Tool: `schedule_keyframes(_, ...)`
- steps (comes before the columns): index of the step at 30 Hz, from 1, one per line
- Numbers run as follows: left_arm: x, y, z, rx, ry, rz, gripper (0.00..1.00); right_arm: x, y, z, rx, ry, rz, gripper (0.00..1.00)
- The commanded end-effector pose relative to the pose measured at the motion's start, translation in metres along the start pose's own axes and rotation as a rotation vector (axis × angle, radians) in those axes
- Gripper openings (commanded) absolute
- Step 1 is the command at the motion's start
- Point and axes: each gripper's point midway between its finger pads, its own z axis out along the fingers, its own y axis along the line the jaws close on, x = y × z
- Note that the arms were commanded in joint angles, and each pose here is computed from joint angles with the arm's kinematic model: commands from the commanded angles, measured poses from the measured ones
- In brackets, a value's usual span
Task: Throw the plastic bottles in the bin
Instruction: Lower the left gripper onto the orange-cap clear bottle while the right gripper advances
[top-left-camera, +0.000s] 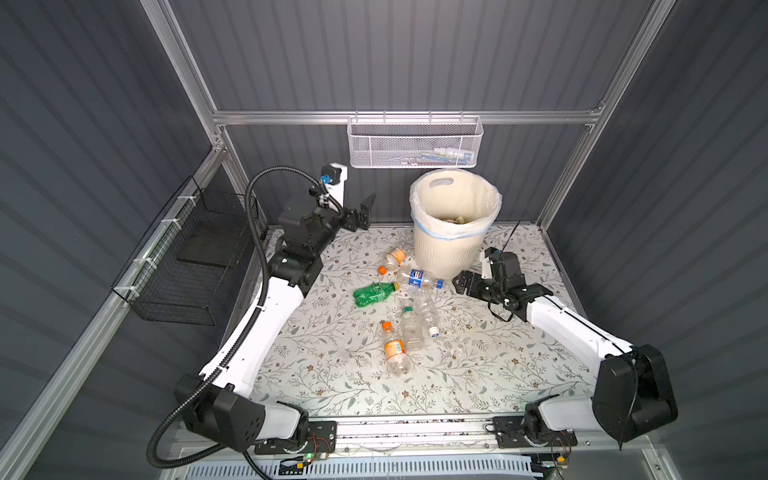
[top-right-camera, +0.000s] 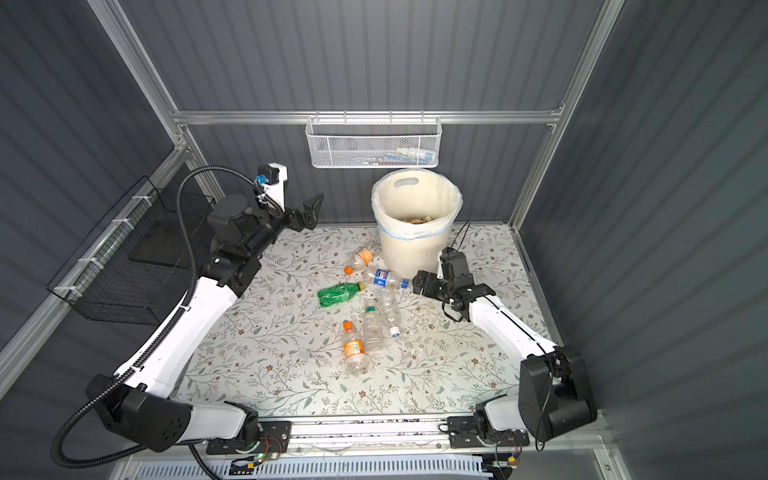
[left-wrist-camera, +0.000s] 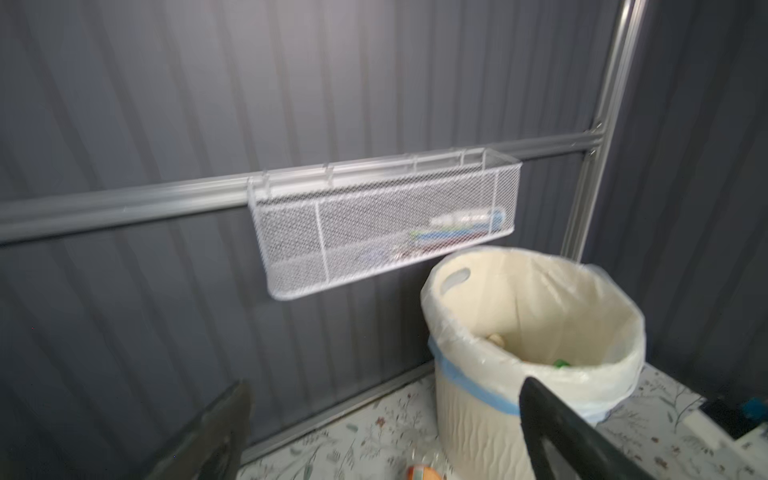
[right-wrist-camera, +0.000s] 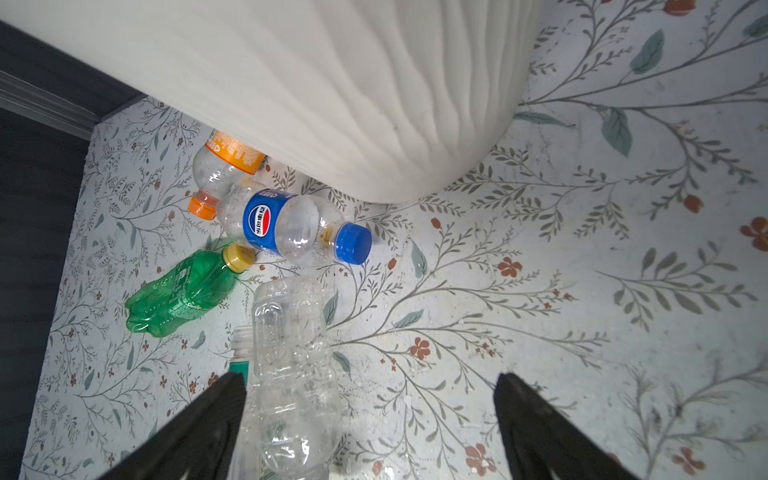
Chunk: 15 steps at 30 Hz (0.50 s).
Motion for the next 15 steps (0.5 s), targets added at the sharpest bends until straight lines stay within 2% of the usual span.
schedule_keyframes(1,0.071,0.016,-0.007,-0.072,0.178,-0.055,1.0,0.007,0.007,-0.008,0.018,0.042,-0.088,0.95)
schedule_keyframes(8,0.153,0.007,-0.047,-0.087,0.353,-0.232,1.0,0.054,0.032,0.002,0.013,0.162,-0.191,0.95)
schedule_keyframes(12,0.175,-0.004,-0.07,-0.07,0.415,-0.316,0.99,0.071,0.04,0.013,0.014,0.203,-0.205,0.94)
schedule_keyframes(15,0.191,-0.018,-0.082,-0.029,0.469,-0.422,0.95,0.071,0.045,0.019,-0.006,0.199,-0.192,0.94)
